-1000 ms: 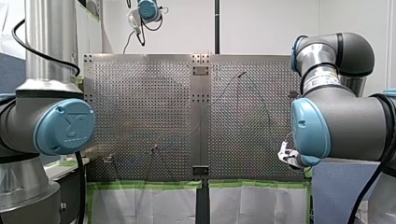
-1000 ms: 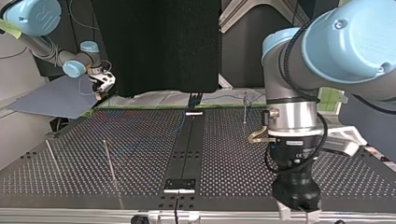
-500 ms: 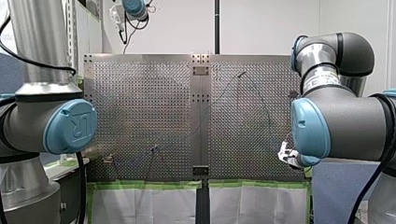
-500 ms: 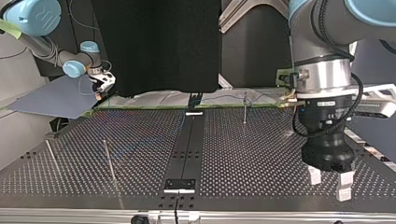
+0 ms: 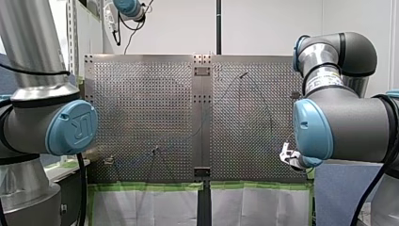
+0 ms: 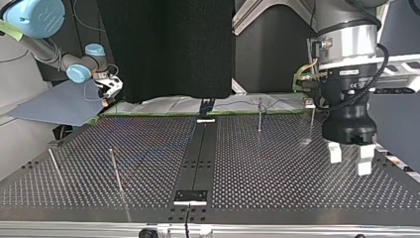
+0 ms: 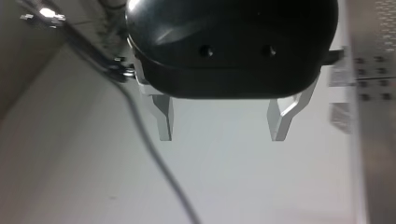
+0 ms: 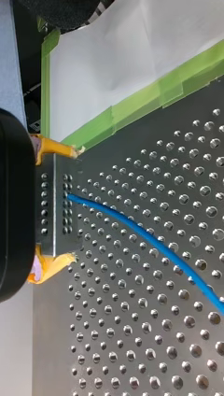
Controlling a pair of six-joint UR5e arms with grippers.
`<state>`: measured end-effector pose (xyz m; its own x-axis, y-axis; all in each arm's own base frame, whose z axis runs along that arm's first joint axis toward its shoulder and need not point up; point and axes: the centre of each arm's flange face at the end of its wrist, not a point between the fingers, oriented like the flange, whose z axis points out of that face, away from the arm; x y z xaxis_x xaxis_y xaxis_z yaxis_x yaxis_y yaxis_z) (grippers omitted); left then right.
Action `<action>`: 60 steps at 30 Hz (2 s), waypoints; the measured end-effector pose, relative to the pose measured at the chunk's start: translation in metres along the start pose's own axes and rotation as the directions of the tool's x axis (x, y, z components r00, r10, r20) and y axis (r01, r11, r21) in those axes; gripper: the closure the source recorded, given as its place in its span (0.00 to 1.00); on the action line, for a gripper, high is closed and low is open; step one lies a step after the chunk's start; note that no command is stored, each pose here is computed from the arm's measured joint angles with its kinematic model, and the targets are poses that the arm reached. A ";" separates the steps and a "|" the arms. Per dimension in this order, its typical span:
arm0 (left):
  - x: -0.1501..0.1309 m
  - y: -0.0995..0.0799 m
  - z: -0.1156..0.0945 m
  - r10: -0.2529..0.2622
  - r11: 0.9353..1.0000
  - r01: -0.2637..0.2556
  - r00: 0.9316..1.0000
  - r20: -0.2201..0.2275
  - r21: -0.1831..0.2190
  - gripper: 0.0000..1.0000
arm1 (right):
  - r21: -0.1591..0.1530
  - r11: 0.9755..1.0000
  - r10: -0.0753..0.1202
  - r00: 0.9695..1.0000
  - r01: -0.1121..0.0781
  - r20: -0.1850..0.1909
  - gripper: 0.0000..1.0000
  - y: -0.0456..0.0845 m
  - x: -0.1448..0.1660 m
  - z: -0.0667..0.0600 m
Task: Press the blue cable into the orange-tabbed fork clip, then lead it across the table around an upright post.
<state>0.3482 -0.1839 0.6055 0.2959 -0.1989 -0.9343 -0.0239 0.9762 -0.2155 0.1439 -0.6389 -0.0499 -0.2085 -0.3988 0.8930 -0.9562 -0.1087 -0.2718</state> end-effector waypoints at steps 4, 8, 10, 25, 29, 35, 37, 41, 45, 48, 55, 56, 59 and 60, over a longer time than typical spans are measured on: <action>0.035 0.007 0.005 0.057 0.998 -0.059 0.996 -0.064 -0.027 0.00 | 0.003 1.000 -0.002 1.000 0.002 -0.001 1.00 -0.002 0.002 0.000; 0.072 0.016 0.011 0.116 0.992 -0.122 0.985 -0.131 -0.042 0.00 | 0.006 1.000 -0.004 1.000 0.004 -0.005 1.00 -0.005 0.006 -0.001; 0.090 0.019 0.012 0.132 0.989 -0.140 0.978 -0.159 -0.042 0.00 | 0.008 1.000 -0.005 1.000 0.005 -0.007 1.00 -0.006 0.008 -0.001; 0.172 0.028 -0.006 0.154 0.988 -0.154 0.948 -0.279 0.021 0.00 | 0.009 1.000 -0.008 1.000 0.008 -0.012 1.00 -0.010 0.012 -0.002; 0.181 0.030 -0.010 0.156 0.988 -0.155 0.944 -0.292 0.029 0.00 | 0.009 1.000 -0.008 1.000 0.008 -0.012 1.00 -0.010 0.012 -0.002; 0.184 0.030 -0.011 0.151 0.989 -0.146 0.945 -0.291 0.039 0.00 | 0.007 1.000 -0.008 1.000 0.008 -0.012 1.00 -0.010 0.012 -0.002; 0.185 0.030 -0.011 0.149 0.989 -0.143 0.945 -0.290 0.041 0.00 | 0.007 1.000 -0.008 1.000 0.008 -0.013 1.00 -0.010 0.012 -0.002; 0.186 0.030 -0.010 0.146 0.989 -0.138 0.946 -0.289 0.050 0.00 | 0.006 1.000 -0.008 1.000 0.008 -0.013 1.00 -0.010 0.012 -0.002; 0.193 0.026 -0.010 0.148 0.989 -0.132 0.943 -0.297 0.074 0.00 | 0.005 1.000 -0.007 1.000 0.007 -0.013 1.00 -0.010 0.012 -0.002; 0.206 0.024 -0.009 0.168 0.985 -0.146 0.932 -0.320 0.090 0.00 | 0.005 1.000 -0.006 1.000 0.006 -0.013 1.00 -0.009 0.012 -0.002; 0.238 0.038 0.006 0.191 0.982 -0.177 0.911 -0.365 0.070 0.00 | 0.009 1.000 -0.006 1.000 0.006 -0.012 1.00 -0.010 0.012 -0.002; 0.242 0.039 0.007 0.186 0.983 -0.174 0.910 -0.371 0.067 0.00 | 0.010 1.000 -0.006 1.000 0.007 -0.012 1.00 -0.010 0.012 -0.002; 0.252 0.040 0.009 0.165 0.986 -0.157 0.908 -0.384 0.052 0.00 | 0.010 1.000 -0.007 1.000 0.007 -0.013 1.00 -0.011 0.012 -0.002; 0.254 0.040 0.009 0.156 0.988 -0.149 0.909 -0.385 0.047 0.00 | 0.010 1.000 -0.007 1.000 0.007 -0.013 1.00 -0.011 0.012 -0.002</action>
<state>0.4312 -0.1944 0.3624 -0.1026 -0.0618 -0.9928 -0.0226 0.9980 -0.0598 0.1513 -0.6409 -0.0359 -0.2046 -0.3864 0.8994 -0.9556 -0.1203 -0.2690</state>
